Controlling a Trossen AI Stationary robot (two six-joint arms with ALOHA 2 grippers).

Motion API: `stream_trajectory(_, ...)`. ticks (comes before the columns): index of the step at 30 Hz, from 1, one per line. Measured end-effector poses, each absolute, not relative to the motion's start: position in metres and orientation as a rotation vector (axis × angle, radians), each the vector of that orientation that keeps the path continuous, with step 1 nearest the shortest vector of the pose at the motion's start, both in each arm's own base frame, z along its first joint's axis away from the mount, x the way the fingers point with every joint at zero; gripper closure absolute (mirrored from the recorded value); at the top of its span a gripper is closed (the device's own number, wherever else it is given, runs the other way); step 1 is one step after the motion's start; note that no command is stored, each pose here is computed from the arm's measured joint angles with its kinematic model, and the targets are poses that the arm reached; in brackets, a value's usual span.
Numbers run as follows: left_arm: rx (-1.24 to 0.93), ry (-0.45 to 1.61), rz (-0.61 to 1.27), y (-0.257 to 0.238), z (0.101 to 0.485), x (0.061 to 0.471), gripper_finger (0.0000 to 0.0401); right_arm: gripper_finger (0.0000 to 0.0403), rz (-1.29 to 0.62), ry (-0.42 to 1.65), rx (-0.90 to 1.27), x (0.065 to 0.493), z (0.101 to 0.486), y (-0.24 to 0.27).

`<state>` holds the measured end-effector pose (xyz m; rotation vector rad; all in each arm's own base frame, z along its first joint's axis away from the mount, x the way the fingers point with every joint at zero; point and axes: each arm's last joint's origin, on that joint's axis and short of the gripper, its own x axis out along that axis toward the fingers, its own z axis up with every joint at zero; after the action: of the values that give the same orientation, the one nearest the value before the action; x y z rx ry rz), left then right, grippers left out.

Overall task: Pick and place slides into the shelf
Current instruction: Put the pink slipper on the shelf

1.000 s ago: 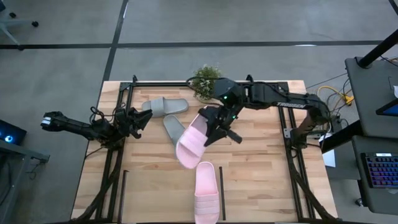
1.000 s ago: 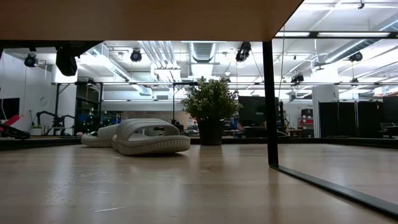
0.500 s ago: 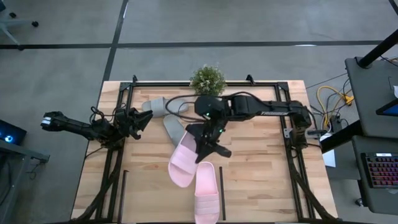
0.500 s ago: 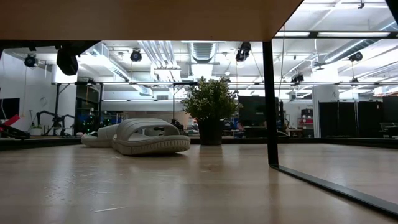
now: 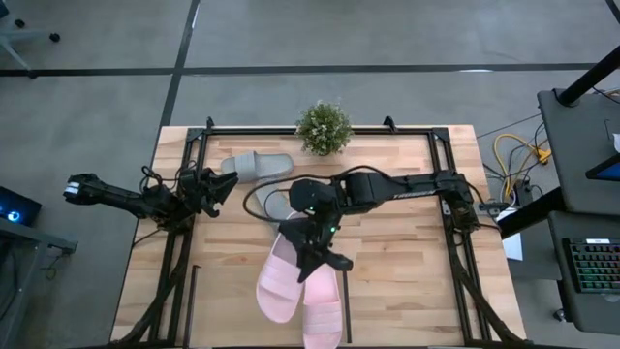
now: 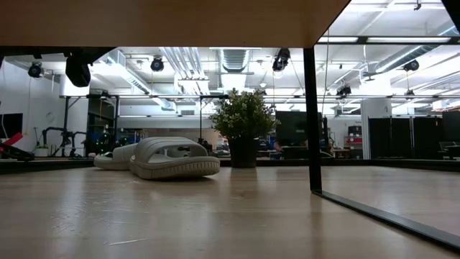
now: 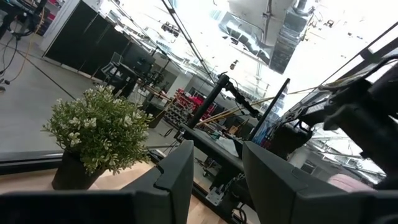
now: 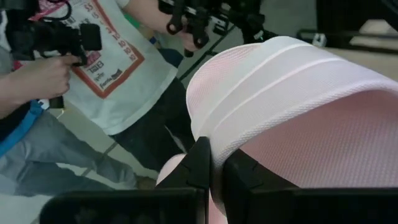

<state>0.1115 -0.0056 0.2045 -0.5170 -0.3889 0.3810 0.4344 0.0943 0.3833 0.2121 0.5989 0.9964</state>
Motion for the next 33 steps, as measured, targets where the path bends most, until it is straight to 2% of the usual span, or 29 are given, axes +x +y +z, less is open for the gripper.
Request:
stream_trajectory(7,-0.516,-0.386,0.382,-0.006,0.204,0.112,0.0278,0.039,1.088,0.535,0.188,0.439,0.383,0.107)
stream_trajectory(18,-0.516,-0.386,0.382,-0.006,0.204,0.112,0.0278,0.0391,1.102,0.611,0.199,0.458,0.346,0.12)
stream_trajectory(33,-0.516,-0.387,0.383,-0.006,0.204,0.112,0.0278,0.0391,1.145,0.572,0.194,0.468,0.333,0.139)
